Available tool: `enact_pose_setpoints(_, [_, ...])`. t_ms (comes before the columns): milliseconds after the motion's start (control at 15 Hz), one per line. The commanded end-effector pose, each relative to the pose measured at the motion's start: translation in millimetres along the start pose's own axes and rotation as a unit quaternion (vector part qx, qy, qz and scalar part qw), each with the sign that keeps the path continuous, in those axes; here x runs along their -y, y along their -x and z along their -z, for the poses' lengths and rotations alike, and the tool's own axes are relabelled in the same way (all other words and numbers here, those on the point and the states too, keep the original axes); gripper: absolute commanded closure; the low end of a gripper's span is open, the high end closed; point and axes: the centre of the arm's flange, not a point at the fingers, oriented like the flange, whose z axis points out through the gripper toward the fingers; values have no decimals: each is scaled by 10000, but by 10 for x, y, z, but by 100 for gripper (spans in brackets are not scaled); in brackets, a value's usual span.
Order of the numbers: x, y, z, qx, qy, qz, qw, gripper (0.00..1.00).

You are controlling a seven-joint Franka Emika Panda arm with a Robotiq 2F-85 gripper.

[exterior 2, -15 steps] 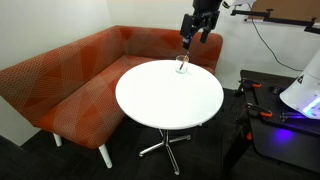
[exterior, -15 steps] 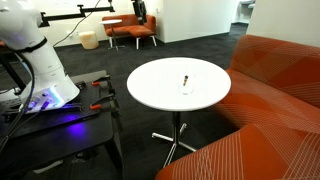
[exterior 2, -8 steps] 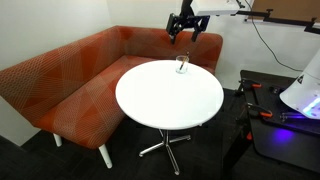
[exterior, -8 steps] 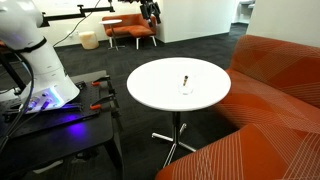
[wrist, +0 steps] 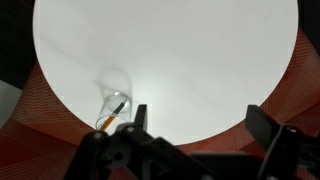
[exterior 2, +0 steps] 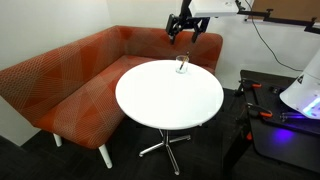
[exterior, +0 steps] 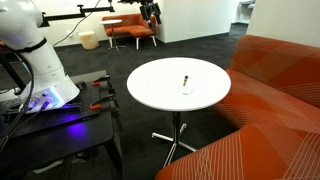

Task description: Put the pen on the table

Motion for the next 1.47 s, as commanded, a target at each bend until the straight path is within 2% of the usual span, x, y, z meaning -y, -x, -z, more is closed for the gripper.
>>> enact_pose_setpoints(0, [68,10,-73,-417,-114,-894,9951,0])
enact_pose_setpoints(200, [67,-31,-131,-664,-20,-1692,9833,0])
enact_pose_setpoints(467, [47,-77,-159,-1200,205,-2600,9579,0])
enact_pose_setpoints(1000, [8,-230,-158,-1804,859,-3663,9088,0])
enact_pose_setpoints(1133, [20,-301,-184,-1783,1000,-3737,9047,0])
enact_pose_setpoints(1267, [23,-408,-235,-1631,980,-3718,9086,0])
enact_pose_setpoints(1400, [8,-525,-301,-1581,994,-3815,9053,0])
